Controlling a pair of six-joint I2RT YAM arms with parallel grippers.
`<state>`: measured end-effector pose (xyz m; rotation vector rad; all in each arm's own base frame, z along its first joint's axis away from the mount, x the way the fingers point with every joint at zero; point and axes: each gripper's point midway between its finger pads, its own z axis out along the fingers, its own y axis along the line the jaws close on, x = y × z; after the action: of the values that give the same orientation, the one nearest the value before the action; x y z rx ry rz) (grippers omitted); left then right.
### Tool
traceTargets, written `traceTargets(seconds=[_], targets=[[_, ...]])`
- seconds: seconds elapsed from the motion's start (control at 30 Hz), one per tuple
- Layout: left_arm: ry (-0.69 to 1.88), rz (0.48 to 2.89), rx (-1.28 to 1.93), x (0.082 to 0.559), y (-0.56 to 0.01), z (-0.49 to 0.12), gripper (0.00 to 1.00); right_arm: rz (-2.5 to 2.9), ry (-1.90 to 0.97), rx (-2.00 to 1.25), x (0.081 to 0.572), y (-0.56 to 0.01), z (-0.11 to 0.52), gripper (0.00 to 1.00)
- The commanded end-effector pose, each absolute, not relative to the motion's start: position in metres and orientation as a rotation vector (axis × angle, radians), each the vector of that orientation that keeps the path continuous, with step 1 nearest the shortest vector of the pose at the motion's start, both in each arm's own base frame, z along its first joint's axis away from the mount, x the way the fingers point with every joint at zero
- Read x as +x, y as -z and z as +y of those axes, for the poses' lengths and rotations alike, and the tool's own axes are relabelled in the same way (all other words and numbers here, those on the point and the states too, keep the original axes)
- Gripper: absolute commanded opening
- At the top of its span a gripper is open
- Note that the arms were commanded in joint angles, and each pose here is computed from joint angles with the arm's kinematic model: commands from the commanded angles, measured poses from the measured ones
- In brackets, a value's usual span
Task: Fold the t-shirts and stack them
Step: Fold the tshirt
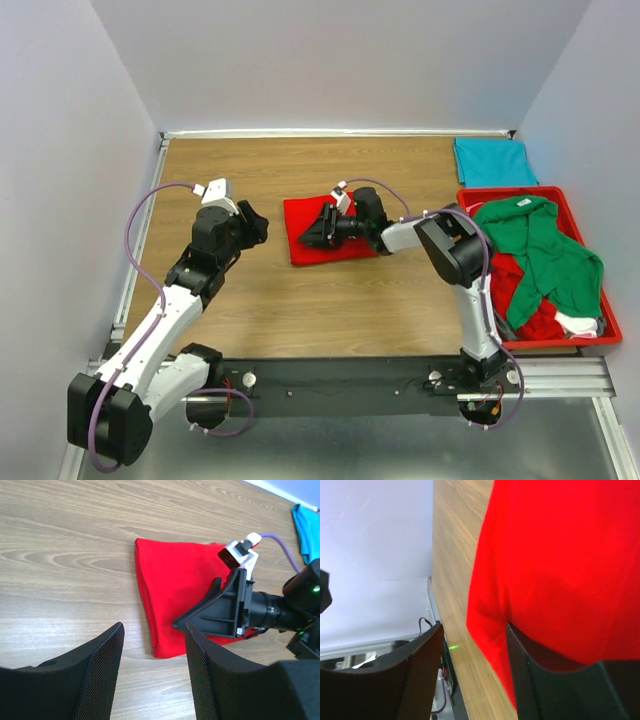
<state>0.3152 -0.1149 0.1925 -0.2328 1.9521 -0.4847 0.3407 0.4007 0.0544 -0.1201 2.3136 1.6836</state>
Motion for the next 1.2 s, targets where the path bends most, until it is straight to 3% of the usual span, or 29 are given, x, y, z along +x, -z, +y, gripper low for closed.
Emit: traceTargets(seconds=[0.0,0.07,0.2,0.33,0.53,0.73,0.97,1.07,1.17], targets=[[0.438,1.953,-0.208,0.316,-0.193,-0.109,0.6,2.262,-1.581,-0.163,0.352,-0.092,0.384,0.61],[0.448,1.953,-0.206,0.317,-0.192,-0.111,0.6,2.209,-1.558,-0.18,0.357,-0.117,0.367,0.61],[0.482,1.982,-0.207,0.316,-0.181,-0.117,0.6,2.205,-1.492,-0.091,0.37,-0.111,0.314,0.61],[0.504,2.007,-0.19,0.316,-0.175,-0.123,0.6,2.257,-1.41,0.026,0.379,-0.074,0.265,0.61],[0.505,2.02,-0.151,0.318,-0.174,-0.132,0.6,2.341,-1.403,0.035,0.38,-0.029,0.26,0.61],[0.531,2.022,-0.063,0.316,-0.183,-0.158,0.6,2.293,-1.333,0.013,0.386,-0.058,0.25,0.61],[0.496,2.094,0.191,0.32,-0.171,-0.229,0.63,2.362,-0.668,0.111,0.393,-0.105,0.169,0.7],[0.45,2.077,0.329,0.321,-0.178,-0.268,0.63,2.324,-0.429,0.159,0.394,-0.131,0.132,0.78],[0.277,2.165,0.503,0.324,-0.137,-0.302,0.63,2.358,-0.23,0.225,0.377,-0.137,0.1,0.9]])
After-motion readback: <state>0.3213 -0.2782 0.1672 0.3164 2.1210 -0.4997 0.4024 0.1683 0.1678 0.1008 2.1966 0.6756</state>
